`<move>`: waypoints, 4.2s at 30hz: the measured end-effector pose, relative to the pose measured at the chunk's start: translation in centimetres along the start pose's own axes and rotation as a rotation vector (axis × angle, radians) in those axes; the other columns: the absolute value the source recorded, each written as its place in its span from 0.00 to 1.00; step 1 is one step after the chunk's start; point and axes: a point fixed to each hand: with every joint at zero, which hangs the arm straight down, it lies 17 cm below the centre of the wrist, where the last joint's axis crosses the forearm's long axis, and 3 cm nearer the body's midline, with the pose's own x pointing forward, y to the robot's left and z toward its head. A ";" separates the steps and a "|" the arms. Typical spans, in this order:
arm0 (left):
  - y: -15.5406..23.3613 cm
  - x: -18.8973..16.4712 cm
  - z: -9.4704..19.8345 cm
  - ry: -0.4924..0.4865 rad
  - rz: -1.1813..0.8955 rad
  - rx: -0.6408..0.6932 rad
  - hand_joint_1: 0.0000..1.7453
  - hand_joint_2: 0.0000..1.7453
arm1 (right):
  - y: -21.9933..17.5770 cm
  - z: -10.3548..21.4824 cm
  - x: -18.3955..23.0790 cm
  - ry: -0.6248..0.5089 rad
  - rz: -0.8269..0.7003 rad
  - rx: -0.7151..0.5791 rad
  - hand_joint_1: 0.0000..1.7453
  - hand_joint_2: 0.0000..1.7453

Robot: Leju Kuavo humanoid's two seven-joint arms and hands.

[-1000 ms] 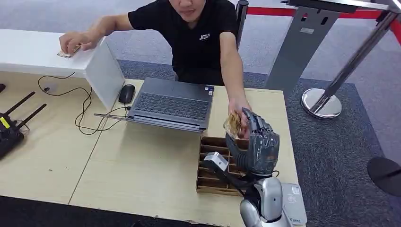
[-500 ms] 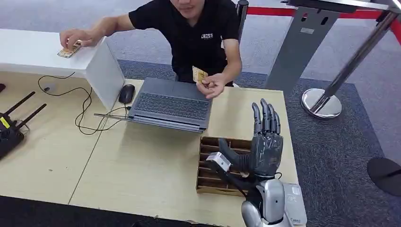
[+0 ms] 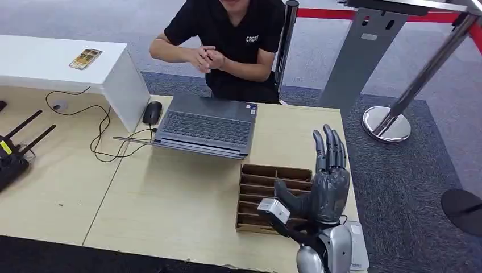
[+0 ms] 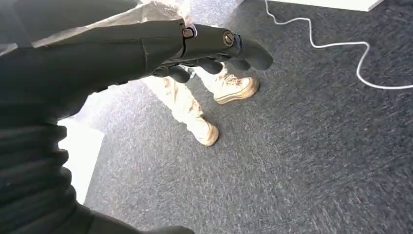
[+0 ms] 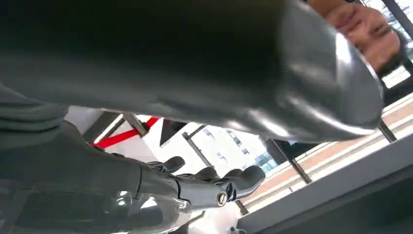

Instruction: Pass the card to the sensor for recognition and then transmit it.

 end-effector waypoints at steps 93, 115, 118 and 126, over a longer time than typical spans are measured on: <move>0.6 -1.7 -0.6 0.081 0.074 0.007 0.00 1.00 | -1.7 7.6 -11.1 0.198 0.415 0.275 0.00 1.00; 0.8 -2.1 -0.8 0.099 0.081 0.011 0.00 1.00 | 0.0 9.6 -12.2 0.155 0.507 0.539 0.00 1.00; 0.9 -2.1 -0.8 0.099 0.080 0.013 0.00 1.00 | 0.1 9.8 -12.2 0.163 0.490 0.553 0.00 1.00; 1.0 -2.2 -0.9 0.100 0.086 0.015 0.00 1.00 | 1.1 10.7 -11.8 0.199 0.396 0.614 0.00 1.00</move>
